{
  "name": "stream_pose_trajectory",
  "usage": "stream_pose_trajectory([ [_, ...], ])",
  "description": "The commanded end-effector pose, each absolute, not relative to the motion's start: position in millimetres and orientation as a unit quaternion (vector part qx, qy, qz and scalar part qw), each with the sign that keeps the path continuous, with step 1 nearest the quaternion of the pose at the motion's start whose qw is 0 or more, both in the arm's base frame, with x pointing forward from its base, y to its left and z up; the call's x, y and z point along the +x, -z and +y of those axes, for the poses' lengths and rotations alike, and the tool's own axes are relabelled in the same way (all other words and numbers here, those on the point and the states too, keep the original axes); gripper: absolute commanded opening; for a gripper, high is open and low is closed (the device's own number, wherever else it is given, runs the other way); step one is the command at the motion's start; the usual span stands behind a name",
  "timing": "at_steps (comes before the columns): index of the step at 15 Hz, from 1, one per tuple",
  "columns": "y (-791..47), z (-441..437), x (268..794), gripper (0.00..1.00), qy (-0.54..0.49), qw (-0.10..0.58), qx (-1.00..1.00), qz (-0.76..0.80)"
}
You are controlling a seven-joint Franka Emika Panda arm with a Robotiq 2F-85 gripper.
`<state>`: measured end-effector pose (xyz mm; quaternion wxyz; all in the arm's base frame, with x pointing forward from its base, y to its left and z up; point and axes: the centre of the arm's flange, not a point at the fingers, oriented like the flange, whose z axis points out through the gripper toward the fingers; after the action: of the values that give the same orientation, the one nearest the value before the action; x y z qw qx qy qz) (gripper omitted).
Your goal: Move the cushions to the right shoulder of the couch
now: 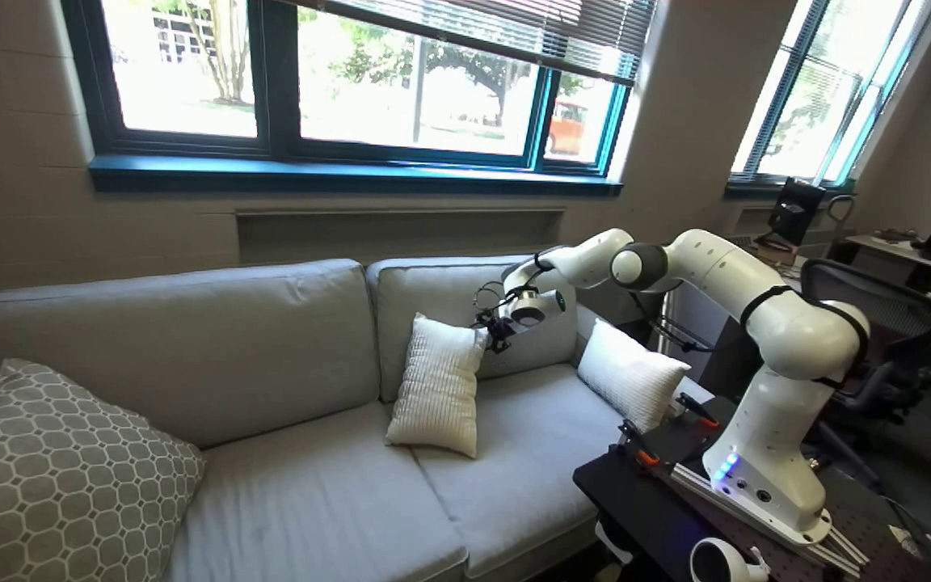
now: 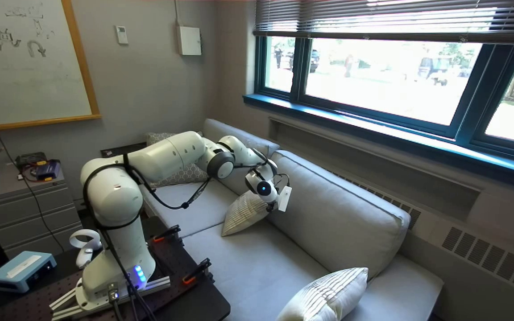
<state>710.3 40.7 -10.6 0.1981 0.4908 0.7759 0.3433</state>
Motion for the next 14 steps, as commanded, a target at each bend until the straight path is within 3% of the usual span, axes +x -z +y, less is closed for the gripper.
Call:
stream_pose_trajectory([
  [1, 22.3, 43.8, 768.3, 1.00, -0.389, 0.195, 0.501, 0.748],
  [7, 64.1, 52.1, 764.9, 1.00, -0.415, 0.161, 0.508, 0.737],
  [8, 68.6, 54.2, 763.8, 0.75, -0.416, 0.160, 0.507, 0.737],
  [10, 68.7, 59.1, 759.3, 0.69, -0.421, 0.157, 0.503, 0.738],
  [14, 46.3, 61.4, 748.6, 0.37, -0.427, 0.171, 0.492, 0.739],
])
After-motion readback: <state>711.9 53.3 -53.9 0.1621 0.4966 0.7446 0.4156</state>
